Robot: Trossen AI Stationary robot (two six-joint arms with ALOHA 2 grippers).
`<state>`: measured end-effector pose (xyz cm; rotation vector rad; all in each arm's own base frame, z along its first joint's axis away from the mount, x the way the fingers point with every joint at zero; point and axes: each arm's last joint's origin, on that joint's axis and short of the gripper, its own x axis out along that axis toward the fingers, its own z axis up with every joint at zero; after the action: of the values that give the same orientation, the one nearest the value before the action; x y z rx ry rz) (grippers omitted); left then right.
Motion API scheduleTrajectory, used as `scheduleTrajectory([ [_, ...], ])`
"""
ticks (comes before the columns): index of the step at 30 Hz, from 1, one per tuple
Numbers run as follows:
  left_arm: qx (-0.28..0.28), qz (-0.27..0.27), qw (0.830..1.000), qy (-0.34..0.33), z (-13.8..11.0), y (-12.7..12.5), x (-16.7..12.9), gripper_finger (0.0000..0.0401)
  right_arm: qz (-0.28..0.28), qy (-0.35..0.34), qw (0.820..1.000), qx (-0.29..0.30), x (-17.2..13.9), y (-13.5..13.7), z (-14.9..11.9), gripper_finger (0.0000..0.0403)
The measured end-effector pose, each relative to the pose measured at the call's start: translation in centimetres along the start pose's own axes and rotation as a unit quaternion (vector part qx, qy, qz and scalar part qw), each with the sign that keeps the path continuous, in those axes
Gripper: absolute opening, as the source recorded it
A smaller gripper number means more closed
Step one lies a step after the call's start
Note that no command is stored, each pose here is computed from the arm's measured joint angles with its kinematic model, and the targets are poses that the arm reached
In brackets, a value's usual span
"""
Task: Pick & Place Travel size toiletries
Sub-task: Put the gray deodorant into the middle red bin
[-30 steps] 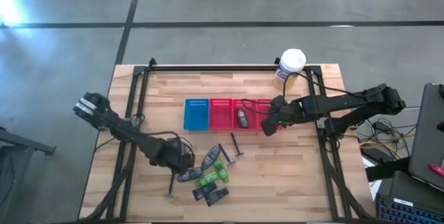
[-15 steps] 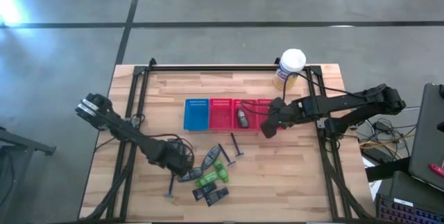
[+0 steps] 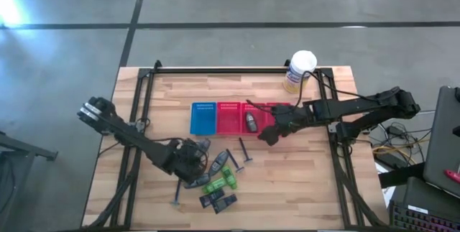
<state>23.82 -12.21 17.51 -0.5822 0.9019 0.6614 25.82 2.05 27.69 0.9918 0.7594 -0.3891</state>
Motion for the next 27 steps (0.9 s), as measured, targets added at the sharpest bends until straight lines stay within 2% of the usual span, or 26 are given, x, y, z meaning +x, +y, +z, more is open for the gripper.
scheduleTrajectory([
  [5, 0.098, -0.03, 0.993, -0.059, 2.2, -0.5, -2.4, 0.0167, 0.053, 0.013, 0.998, 0.02, 1.9, 0.8, 0.9, 0.0363],
  [9, 0.182, -0.04, 0.979, -0.078, 4.0, -0.8, -2.8, 0.0167, 0.1, 0.028, 0.994, 0.028, 4.8, 1.6, 1.6, 0.0363],
  [11, 0.207, -0.046, 0.974, -0.08, 5.1, -1.0, -2.9, 0.0167, 0.106, 0.03, 0.994, 0.03, 5.9, 2.0, 1.9, 0.0363],
  [18, 0.246, -0.082, 0.959, -0.112, 7.9, -1.6, -2.7, 0.0165, 0.113, 0.045, 0.993, 0.007, 8.0, 4.1, 3.1, 0.0363],
  [27, 0.271, -0.097, 0.949, -0.126, 8.9, -1.7, -2.5, 0.0165, 0.113, 0.05, 0.992, -0.003, 9.8, 5.3, 4.2, 0.0363],
])
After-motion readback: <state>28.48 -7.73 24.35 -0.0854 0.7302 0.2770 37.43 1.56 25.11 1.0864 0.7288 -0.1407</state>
